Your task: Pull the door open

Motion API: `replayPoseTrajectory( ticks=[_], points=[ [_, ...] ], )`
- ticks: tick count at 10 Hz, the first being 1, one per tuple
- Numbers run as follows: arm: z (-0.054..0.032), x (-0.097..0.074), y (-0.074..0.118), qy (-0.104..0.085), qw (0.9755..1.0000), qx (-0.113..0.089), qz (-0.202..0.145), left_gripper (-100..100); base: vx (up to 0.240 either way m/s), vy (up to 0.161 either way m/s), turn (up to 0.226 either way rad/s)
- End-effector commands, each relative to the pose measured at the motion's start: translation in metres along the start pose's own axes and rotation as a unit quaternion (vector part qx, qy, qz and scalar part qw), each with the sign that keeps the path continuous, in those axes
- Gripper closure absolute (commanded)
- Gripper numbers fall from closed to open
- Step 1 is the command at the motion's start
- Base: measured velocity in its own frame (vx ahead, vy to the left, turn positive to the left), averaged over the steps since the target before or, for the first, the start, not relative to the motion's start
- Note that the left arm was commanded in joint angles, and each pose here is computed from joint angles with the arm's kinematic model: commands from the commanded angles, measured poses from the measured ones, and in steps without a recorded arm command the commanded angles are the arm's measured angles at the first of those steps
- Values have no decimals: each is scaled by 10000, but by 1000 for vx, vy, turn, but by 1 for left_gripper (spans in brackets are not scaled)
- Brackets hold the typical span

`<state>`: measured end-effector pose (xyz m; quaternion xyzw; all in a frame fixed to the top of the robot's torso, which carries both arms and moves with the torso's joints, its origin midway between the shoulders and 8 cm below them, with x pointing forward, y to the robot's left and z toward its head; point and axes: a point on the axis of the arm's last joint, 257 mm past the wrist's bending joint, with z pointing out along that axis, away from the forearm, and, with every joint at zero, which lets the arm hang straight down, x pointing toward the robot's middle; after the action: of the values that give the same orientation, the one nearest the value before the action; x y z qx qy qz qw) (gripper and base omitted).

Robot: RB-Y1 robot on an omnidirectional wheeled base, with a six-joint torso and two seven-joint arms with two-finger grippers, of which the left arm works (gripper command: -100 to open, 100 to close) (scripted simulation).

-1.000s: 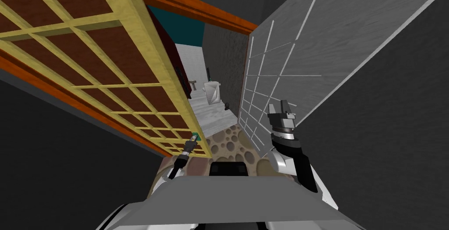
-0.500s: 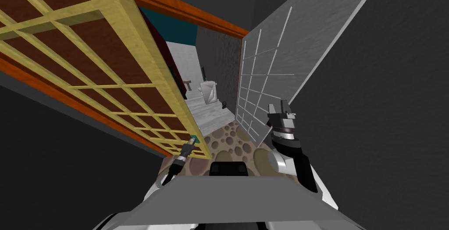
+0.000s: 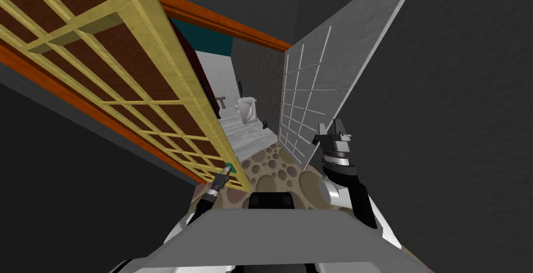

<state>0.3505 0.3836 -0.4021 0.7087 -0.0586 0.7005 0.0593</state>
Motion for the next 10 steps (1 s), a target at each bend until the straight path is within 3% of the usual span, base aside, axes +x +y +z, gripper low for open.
replayPoseTrajectory(
  ticks=[1, 10],
  points=[
    [-21, 5, -4, 8, 10000, -20, 2, 100, -120, 48, -133],
    [-154, 35, -25, 52, 9999, -142, 10, 100, -212, 91, -172]
  ],
)
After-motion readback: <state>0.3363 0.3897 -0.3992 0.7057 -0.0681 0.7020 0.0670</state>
